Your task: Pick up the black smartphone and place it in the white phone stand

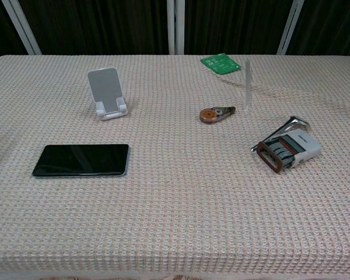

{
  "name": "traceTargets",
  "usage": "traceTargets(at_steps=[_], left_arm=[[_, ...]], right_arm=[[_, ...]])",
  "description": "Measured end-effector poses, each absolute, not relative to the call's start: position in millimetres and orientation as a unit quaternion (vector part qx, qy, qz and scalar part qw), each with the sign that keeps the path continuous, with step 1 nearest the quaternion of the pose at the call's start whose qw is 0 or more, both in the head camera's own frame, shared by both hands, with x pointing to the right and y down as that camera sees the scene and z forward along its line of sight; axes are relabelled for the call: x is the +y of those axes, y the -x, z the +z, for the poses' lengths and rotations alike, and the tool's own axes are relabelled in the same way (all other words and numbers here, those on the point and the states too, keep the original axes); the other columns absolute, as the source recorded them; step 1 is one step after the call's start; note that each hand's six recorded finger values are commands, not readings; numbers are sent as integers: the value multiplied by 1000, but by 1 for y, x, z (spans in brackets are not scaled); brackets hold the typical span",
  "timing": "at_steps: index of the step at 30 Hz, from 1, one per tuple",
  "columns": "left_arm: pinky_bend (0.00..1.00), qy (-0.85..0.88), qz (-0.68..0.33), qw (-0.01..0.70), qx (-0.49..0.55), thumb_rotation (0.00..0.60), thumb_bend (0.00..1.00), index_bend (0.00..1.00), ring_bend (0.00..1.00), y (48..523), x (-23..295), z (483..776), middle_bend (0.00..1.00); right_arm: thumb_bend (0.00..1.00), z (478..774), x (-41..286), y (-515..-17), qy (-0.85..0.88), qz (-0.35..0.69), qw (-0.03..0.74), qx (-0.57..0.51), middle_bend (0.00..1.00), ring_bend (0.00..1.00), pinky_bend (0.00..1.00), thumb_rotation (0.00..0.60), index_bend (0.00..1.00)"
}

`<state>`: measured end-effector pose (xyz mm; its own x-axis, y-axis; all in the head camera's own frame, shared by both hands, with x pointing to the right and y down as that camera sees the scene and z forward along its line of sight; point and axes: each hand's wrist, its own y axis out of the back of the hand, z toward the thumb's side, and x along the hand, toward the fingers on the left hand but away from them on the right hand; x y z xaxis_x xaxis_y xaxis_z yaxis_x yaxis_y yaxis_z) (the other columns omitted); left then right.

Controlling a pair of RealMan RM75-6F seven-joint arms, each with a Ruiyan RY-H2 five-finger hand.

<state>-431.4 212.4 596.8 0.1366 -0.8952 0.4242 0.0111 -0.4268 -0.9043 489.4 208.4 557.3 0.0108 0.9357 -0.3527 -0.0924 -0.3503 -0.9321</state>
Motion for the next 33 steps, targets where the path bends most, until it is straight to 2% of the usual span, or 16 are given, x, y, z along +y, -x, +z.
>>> traceTargets(at_steps=[20, 33], left_arm=[[191, 651, -553, 381, 354, 491, 120, 35, 38, 425, 215, 597, 41], [191, 675, -552, 358, 333, 476, 116, 38, 38, 384, 214, 614, 42]], right_arm=[[244, 557, 213, -486, 569, 589, 429, -382, 0, 0, 0, 600, 0], [244, 556, 195, -490, 560, 594, 433, -382, 0, 0, 0, 600, 0]])
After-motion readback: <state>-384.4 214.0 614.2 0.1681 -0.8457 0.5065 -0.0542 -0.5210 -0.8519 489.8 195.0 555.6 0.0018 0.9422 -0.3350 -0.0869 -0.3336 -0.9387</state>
